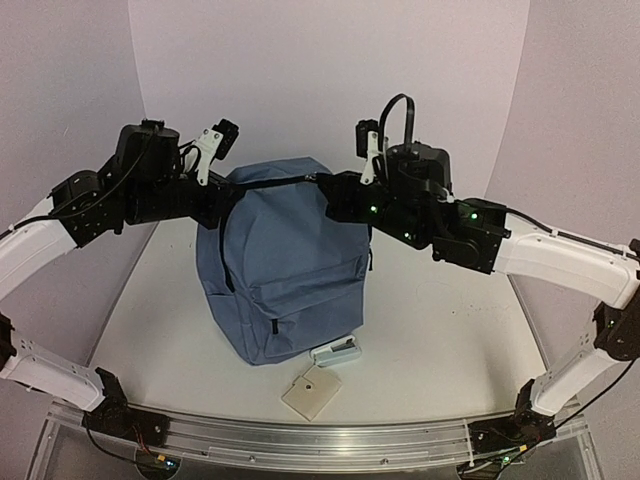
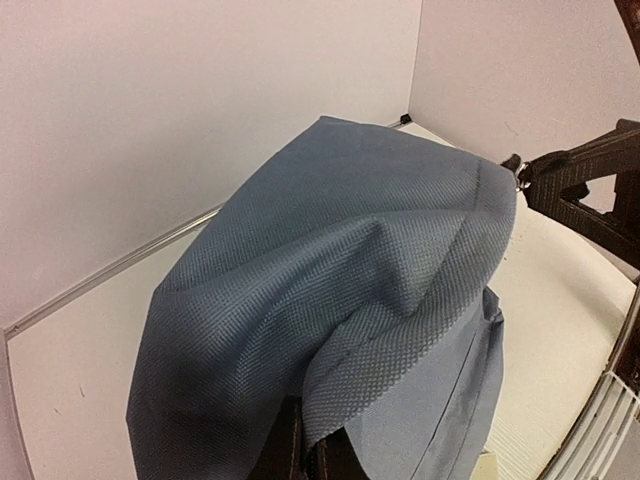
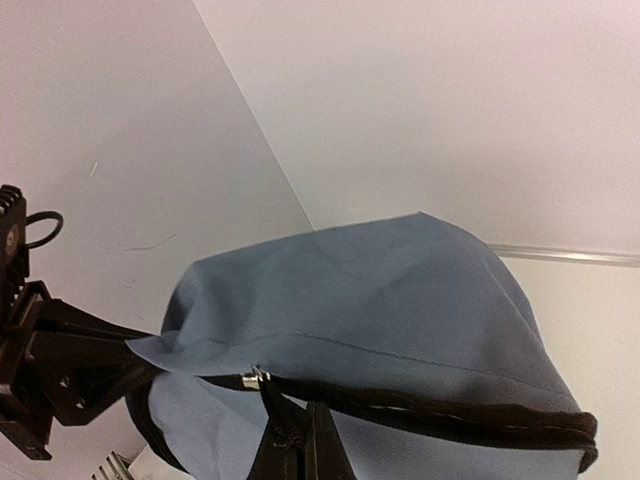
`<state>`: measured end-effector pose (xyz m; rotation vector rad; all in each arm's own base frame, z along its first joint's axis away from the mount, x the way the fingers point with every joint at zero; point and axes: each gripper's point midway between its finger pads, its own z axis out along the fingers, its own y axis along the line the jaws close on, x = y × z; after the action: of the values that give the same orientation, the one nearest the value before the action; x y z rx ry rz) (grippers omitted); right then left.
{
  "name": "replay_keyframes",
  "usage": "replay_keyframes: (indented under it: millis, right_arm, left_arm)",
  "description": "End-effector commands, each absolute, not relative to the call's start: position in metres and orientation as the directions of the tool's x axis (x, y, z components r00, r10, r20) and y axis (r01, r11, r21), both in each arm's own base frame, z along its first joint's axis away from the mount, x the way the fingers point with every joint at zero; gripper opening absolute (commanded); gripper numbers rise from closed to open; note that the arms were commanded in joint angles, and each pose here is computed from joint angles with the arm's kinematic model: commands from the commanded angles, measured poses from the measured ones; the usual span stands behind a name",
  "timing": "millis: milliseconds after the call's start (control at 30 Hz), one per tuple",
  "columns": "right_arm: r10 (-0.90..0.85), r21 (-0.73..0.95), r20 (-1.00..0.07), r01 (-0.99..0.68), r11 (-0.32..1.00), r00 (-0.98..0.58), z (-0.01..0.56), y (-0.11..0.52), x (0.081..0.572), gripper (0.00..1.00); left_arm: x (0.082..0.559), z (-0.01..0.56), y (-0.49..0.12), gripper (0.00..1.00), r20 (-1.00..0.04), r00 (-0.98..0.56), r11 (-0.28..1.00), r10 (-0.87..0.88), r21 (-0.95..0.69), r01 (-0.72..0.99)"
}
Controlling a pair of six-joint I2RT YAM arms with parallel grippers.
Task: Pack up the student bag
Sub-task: Zip the student bag at the center of the board.
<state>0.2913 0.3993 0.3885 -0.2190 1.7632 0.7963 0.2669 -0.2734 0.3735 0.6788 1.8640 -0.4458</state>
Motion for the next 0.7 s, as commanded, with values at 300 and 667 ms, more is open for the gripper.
replay_keyframes:
  millis: [300,667]
  right_arm:
    - [0.373,0.575,-0.783,-0.348,0.741,-0.498,0.325,0.312,0.319,0.00]
    - [0.341,0.595,-0.792,-0.517,0.616,-0.506,0.367,0.333,0.300,0.00]
  left_arm:
    - [0.292,0.396,-0.205,0.00,-0.943,-0.293,0.923,0.157,0.035,0.384]
    - [0.269,0.422,-0.260,0.17,-0.951,-0.144,0.716,0.273,0.101,0.691]
